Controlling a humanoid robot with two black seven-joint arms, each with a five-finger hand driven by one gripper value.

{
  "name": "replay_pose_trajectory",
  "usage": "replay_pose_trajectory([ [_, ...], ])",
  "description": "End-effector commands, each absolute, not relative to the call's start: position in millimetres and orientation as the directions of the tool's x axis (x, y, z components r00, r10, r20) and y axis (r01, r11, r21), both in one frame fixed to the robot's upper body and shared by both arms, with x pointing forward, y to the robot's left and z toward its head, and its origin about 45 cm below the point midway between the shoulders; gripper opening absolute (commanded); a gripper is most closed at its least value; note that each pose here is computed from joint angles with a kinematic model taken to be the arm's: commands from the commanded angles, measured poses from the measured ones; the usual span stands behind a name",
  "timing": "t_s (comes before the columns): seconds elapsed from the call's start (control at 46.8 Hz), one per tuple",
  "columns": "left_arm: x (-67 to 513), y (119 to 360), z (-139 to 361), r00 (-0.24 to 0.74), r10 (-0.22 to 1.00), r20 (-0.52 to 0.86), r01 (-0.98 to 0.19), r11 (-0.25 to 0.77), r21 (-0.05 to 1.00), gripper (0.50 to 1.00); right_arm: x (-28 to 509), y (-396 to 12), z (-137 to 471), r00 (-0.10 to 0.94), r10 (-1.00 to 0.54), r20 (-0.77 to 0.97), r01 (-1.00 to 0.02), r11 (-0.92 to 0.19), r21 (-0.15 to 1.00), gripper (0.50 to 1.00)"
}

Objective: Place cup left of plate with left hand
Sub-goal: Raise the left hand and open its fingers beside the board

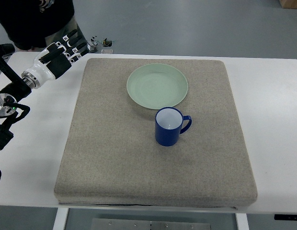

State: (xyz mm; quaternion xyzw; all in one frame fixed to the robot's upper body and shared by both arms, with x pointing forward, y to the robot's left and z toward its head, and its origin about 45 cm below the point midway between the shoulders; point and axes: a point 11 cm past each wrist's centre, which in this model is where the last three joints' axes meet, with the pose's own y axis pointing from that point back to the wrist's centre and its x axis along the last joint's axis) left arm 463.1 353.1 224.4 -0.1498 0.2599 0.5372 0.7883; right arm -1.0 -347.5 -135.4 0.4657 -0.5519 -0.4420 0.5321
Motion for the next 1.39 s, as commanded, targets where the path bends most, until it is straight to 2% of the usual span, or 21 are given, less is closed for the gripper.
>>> replay_pose_trajectory([
  [0.0, 463, 352, 225, 0.290, 0.770, -0.569, -0.924, 0.380, 0.043, 0.996, -1, -348, -135, 0.000, -0.984, 0.176, -0.044, 0.175, 0.984, 0.934],
  [0.385, 464, 355, 227, 0.285, 0.769, -0.572, -0.928, 0.371, 0.035, 0.996, -1, -348, -135, 0.000, -0.984, 0.176, -0.044, 0.175, 0.984, 0.934],
  [0.513, 463, 365, 222, 0.255, 0.782, -0.569, -0.938, 0.343, 0.051, 0.996, -1, -348, -135, 0.000, -0.984, 0.176, -0.044, 0.175, 0.984, 0.934],
  [0.876, 462, 357, 233, 0.315, 0.795, -0.519, -0.925, 0.380, 0.020, 0.996, -1, -348, -135, 0.000, -0.984, 0.176, -0.044, 0.175, 0.984, 0.934],
  [1.026, 462, 369, 252, 0.344, 0.829, -0.440, -0.923, 0.384, 0.001, 0.996, -1, -348, -135, 0.000, -0.984, 0.176, -0.044, 0.175, 0.984, 0.934],
  [1.368, 455, 339, 262, 0.484, 0.847, -0.220, -0.868, 0.497, 0.003, 0.996, -1, -348, -135, 0.000, -0.984, 0.176, -0.044, 0.175, 0.984, 0.934],
])
